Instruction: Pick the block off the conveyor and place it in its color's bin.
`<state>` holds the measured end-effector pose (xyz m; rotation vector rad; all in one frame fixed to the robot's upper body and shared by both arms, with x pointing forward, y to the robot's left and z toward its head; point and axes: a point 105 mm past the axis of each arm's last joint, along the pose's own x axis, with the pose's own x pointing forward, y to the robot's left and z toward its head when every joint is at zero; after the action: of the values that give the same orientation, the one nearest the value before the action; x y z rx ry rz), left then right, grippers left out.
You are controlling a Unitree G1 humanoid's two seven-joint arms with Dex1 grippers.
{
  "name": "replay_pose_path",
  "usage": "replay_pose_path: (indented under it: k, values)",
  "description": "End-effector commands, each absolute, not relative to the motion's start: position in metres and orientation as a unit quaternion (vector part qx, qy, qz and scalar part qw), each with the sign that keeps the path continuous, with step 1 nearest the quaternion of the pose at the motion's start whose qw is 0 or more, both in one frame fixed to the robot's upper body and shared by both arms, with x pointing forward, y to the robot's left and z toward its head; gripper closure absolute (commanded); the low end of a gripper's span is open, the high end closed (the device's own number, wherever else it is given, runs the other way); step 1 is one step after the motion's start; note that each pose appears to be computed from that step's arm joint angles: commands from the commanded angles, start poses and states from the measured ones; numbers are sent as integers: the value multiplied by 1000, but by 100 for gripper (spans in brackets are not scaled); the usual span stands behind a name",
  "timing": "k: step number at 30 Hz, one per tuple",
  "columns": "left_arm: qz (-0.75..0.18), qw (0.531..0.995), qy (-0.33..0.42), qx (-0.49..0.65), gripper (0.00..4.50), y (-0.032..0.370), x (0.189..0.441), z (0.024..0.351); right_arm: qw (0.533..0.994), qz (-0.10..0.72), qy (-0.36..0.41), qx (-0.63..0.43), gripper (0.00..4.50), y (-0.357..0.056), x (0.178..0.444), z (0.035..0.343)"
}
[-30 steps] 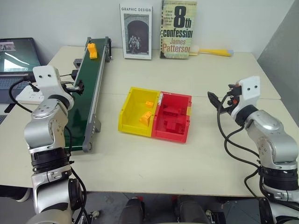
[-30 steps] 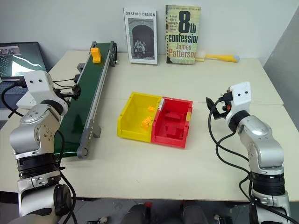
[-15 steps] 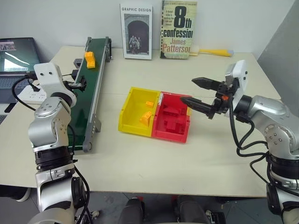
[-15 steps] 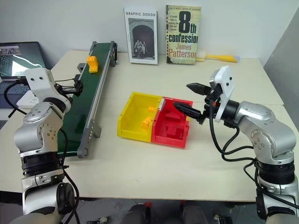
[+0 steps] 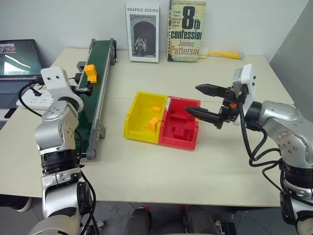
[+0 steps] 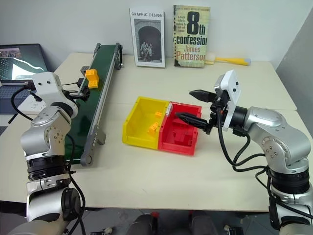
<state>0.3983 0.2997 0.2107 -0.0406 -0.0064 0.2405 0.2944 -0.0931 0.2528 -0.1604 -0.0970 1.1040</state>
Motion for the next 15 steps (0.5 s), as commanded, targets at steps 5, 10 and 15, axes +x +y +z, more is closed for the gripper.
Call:
replay_pose_path:
  k: [5,10,15]
  values:
    - [131,991,-19,-25,2,303,401,223,838,535,-56,-89,0,-91,284,257]
    - [131,991,-13,-35,2,303,402,221,839,534,-56,-90,0,-91,284,256]
    - [136,990,-7,-41,19,304,401,218,839,533,-57,-90,0,-91,285,257]
